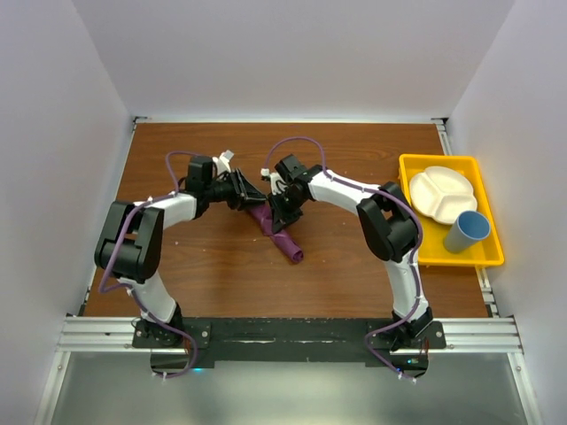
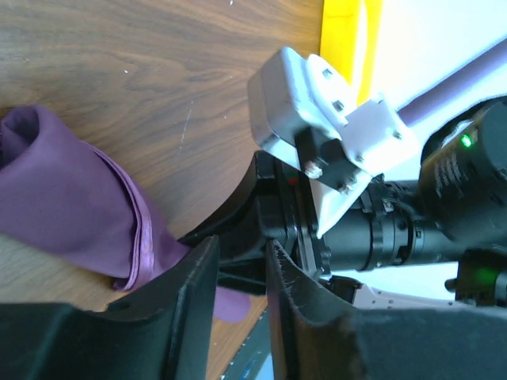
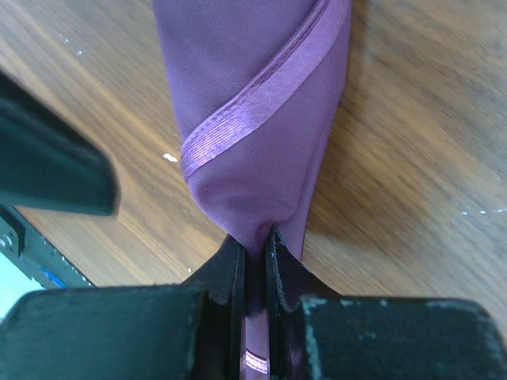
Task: Fold the napkin, place the utensils inside, and roll it up
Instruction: Roll the napkin with the utensil
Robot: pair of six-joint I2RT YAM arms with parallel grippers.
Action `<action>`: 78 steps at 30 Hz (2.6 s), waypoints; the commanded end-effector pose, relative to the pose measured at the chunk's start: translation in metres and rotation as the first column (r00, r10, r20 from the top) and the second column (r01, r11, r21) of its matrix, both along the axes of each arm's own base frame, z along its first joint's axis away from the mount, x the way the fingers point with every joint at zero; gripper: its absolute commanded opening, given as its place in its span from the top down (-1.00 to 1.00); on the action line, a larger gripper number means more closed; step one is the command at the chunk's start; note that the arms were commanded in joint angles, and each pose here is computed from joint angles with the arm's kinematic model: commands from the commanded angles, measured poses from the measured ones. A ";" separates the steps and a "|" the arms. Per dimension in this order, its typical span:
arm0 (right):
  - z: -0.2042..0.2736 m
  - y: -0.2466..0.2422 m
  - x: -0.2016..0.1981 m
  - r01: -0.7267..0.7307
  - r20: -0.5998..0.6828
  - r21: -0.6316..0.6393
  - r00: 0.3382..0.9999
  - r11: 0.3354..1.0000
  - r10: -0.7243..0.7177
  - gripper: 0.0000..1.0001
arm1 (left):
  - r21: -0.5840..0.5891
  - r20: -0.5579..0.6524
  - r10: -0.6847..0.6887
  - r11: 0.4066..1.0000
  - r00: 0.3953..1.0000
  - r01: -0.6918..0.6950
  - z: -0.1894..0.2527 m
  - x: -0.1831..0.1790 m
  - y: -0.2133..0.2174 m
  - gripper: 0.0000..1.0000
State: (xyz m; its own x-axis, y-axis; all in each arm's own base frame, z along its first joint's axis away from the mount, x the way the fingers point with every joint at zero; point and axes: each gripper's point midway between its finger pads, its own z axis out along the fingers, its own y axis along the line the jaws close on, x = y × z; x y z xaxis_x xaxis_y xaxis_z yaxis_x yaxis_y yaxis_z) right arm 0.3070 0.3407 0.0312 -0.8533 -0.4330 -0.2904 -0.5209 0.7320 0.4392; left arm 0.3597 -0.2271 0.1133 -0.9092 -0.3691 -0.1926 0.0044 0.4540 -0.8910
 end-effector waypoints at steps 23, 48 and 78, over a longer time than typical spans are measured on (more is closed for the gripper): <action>0.027 -0.004 0.007 0.085 0.134 -0.065 0.988 0.994 -0.075 0.62 | 0.219 0.032 -0.059 0.974 0.998 0.051 -0.064 0.031 0.013 0.72; 0.020 -0.007 0.003 0.075 0.204 -0.147 0.978 0.986 -0.044 0.69 | -0.063 0.144 -0.019 0.998 0.989 0.029 -0.017 0.017 -0.014 0.71; 0.063 0.007 -0.025 -0.001 0.169 -0.056 0.986 0.998 0.010 0.32 | 0.090 0.072 -0.057 0.995 0.996 0.051 -0.072 0.009 0.002 0.78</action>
State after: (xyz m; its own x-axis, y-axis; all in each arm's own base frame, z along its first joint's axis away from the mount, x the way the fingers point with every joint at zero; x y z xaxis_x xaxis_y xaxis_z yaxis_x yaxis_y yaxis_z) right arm 0.2864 0.3357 0.0820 -0.8022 -0.4630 -0.3770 -0.5700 0.7819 0.2525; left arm 0.3596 -0.2289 0.0285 -0.9239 -0.3020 -0.2349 0.0497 0.5141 -0.8563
